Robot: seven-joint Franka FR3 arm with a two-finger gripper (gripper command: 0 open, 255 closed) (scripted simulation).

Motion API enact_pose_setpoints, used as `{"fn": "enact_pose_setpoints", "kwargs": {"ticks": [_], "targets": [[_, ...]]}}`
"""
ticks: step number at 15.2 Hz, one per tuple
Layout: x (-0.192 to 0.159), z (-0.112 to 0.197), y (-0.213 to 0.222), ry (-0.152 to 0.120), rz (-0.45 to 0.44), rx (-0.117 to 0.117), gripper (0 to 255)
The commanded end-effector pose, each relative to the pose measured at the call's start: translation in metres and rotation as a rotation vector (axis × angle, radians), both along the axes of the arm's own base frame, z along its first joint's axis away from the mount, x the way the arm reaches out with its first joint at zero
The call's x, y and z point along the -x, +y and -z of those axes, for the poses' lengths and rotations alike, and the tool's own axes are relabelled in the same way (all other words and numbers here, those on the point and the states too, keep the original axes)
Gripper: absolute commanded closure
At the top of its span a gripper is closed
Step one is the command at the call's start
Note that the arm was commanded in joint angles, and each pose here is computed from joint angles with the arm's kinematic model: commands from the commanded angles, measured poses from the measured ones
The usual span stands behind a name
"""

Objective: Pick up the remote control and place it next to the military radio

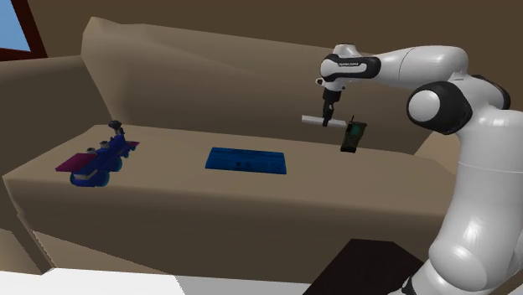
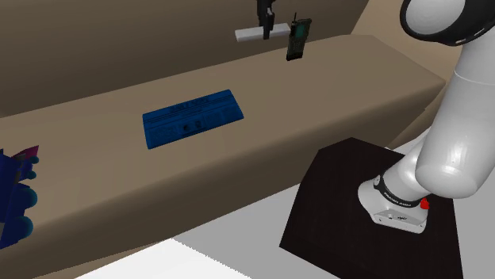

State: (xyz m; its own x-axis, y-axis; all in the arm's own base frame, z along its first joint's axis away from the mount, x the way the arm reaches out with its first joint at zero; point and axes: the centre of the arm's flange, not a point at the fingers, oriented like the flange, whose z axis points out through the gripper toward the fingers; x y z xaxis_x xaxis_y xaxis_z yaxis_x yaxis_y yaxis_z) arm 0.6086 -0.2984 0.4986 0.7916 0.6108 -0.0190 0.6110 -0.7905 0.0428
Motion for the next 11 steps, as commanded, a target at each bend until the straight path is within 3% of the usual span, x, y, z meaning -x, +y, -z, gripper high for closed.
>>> {"fn": "enact_pose_setpoints", "kwargs": {"ticks": [1, 11], "targets": [[-0.001, 0.01, 0.001, -0.001, 0.0, 0.0, 255], [-0.001, 0.063, 0.001, -0.001, 0.0, 0.0, 255]]}}
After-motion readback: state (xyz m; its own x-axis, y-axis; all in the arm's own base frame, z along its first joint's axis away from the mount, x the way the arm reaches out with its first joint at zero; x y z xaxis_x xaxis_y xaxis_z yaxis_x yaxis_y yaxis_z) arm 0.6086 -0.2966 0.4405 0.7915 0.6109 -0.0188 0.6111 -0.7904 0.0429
